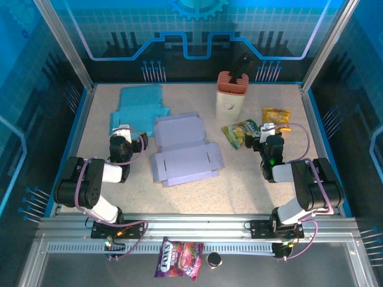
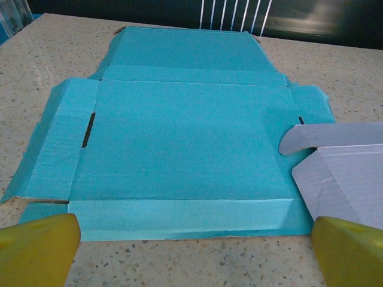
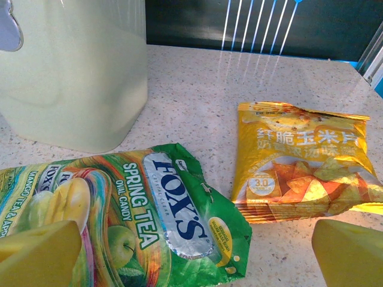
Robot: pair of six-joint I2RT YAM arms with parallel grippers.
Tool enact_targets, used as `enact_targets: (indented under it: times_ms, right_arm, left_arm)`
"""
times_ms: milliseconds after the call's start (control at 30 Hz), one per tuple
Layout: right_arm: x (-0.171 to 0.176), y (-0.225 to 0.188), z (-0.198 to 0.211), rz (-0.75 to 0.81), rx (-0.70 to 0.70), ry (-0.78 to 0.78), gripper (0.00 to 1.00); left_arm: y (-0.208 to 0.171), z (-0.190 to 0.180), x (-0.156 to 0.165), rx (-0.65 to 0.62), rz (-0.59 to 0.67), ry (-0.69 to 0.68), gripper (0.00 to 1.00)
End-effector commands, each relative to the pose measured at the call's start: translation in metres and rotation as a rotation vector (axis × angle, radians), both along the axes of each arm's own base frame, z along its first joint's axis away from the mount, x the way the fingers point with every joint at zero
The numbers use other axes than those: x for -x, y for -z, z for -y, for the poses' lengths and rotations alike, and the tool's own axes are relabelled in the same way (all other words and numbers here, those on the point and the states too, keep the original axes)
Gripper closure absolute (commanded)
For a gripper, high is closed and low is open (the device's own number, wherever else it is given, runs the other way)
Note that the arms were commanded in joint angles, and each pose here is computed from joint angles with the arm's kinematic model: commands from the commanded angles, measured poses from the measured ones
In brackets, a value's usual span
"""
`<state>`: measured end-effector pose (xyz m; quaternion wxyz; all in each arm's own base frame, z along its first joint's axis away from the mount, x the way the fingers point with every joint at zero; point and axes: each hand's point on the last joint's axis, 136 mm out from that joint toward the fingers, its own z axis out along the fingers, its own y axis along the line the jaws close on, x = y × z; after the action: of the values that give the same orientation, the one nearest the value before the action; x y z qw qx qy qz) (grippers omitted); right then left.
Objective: Fold the paper box
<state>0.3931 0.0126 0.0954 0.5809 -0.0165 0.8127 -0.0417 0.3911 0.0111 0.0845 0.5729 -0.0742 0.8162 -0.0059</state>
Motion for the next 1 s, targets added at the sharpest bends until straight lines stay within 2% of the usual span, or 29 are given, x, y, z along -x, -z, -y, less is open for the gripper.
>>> enact_targets:
  times_ms: [0,100,167,233,300,367,400,433,467,500,533,567,600,667,700,733,800,867,967]
  right_arm:
    - [-0.003,-0.005,0.003,0.019,-0.001,0.019,0.0]
    - [0.003,-0.018,0.004,0.066,0.004,0.028,0.0]
    - [0.012,-0.038,-0.002,0.1,0.07,0.049,0.0]
    - [0.018,-0.08,-0.007,0.159,0.166,0.12,0.0]
    - [0.021,-0.132,-0.016,0.239,0.19,0.134,0.0]
    - [0.026,-0.187,-0.008,0.256,0.053,0.235,0.0]
    - [0.034,-0.193,0.001,0.163,-0.09,0.296,0.0]
    - [0.045,-0.198,0.007,0.074,-0.239,0.339,0.0]
    - [0.057,-0.197,0.016,0.004,-0.358,0.399,0.0]
    - [0.063,-0.19,0.019,-0.063,-0.499,0.41,0.0]
    - [0.057,-0.191,0.002,-0.119,-0.587,0.256,0.0]
    - [0.056,-0.189,-0.007,-0.18,-0.634,0.198,0.0]
    - [0.068,-0.18,-0.011,-0.277,-0.635,0.245,0.0]
    - [0.087,-0.168,-0.032,-0.401,-0.595,0.245,0.03]
    - [0.098,-0.16,-0.05,-0.458,-0.59,0.201,0.1]
    - [0.109,-0.15,-0.069,-0.51,-0.602,0.153,0.16]
    - [0.13,-0.129,-0.102,-0.598,-0.645,0.087,0.21]
    - [0.149,-0.108,-0.126,-0.679,-0.693,0.058,0.23]
    - [0.163,-0.085,-0.153,-0.743,-0.733,0.012,0.24]
  left_arm:
    - [-0.011,0.006,-0.006,-0.017,0.027,0.033,0.01]
    - [-0.022,0.016,-0.003,-0.019,0.06,0.099,0.01]
    - [-0.039,0.027,0.0,-0.042,0.045,0.144,0.01]
    - [-0.073,0.034,0.001,-0.084,0.054,0.123,0.01]
    - [-0.118,0.033,-0.002,-0.034,0.128,0.046,0.01]
    - [-0.142,0.019,0.007,0.135,0.072,-0.089,0.01]
    - [-0.136,-0.005,0.024,0.267,-0.002,-0.286,0.01]
    - [-0.126,-0.037,0.052,0.419,-0.048,-0.567,0.0]
    - [-0.117,-0.048,0.067,0.522,-0.083,-0.671,0.01]
    - [-0.111,-0.041,0.062,0.647,-0.111,-0.62,0.01]
    - [-0.109,-0.021,0.051,0.739,-0.132,-0.492,0.01]
    - [-0.104,-0.007,0.05,0.793,-0.178,-0.449,0.01]
    - [-0.099,0.012,0.053,0.825,-0.259,-0.419,0.01]
    - [-0.095,0.055,0.064,0.787,-0.425,-0.291,0.01]
    - [-0.097,0.08,0.072,0.712,-0.492,-0.187,0.01]
    - [-0.096,0.101,0.085,0.597,-0.549,-0.094,0.01]
    - [-0.093,0.124,0.11,0.367,-0.615,0.02,0.01]
    - [-0.083,0.126,0.131,0.23,-0.685,0.042,0.01]
    - [-0.075,0.097,0.151,0.098,-0.761,-0.066,0.01]
